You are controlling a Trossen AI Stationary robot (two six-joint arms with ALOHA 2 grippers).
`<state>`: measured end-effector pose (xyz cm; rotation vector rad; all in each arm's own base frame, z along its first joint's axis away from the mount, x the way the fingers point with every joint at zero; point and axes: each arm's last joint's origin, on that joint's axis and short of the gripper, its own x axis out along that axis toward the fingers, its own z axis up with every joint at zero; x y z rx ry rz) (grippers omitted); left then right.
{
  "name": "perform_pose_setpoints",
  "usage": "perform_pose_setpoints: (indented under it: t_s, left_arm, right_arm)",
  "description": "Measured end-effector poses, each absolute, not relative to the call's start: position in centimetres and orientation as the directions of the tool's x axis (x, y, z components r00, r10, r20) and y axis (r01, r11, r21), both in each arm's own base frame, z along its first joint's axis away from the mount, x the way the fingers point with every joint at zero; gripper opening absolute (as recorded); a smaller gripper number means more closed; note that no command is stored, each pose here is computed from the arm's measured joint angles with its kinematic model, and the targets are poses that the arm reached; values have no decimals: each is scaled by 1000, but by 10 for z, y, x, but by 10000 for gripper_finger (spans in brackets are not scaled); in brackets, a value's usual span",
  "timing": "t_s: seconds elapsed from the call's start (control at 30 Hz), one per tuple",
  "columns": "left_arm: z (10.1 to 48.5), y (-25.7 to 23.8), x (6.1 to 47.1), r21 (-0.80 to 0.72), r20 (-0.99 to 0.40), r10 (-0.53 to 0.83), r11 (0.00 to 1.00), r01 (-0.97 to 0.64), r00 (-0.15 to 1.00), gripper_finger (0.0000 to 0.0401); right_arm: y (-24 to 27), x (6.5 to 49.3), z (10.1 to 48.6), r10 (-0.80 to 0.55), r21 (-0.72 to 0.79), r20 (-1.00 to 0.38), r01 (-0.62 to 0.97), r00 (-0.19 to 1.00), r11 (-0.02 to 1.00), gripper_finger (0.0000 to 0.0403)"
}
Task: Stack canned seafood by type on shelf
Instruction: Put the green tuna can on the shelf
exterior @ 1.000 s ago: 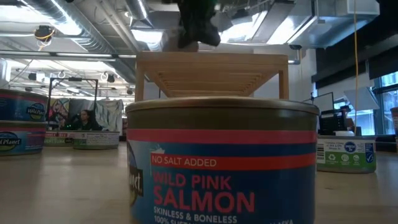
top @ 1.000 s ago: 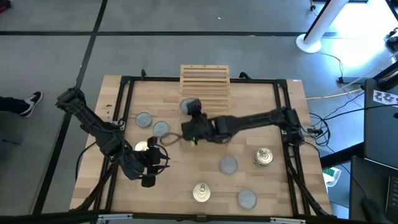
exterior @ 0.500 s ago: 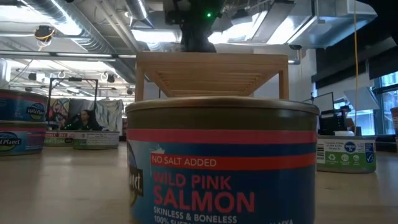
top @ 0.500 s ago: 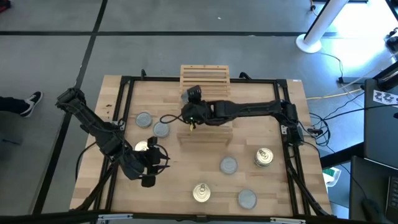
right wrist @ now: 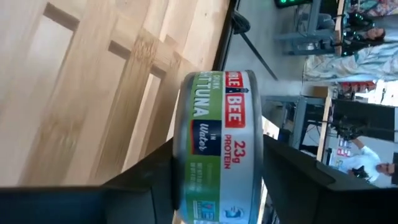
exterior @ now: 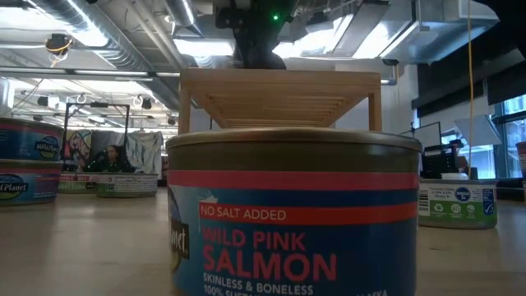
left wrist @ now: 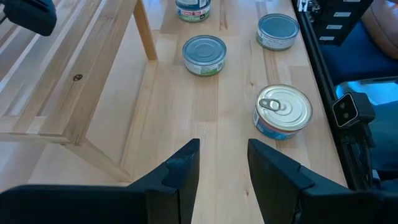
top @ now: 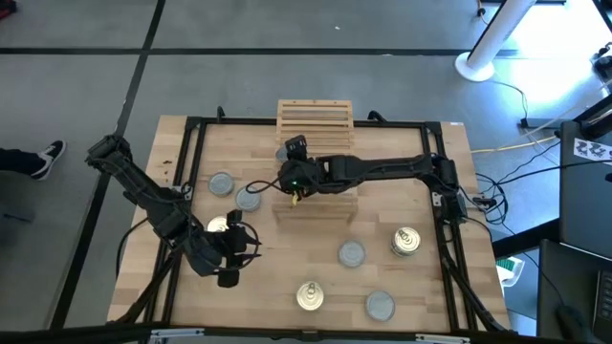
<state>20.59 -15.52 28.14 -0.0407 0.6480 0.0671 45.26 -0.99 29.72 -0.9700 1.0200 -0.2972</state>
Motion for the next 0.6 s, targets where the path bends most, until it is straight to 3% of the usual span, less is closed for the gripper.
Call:
perform_pose_setpoints:
  t_s: [0.6]
  left_arm:
    - [281, -155, 206, -17, -604, 50, 997, -75, 795, 130]
  right_arm:
    - [-9, 445, 291, -601, -748, -646, -231, 470, 623, 259]
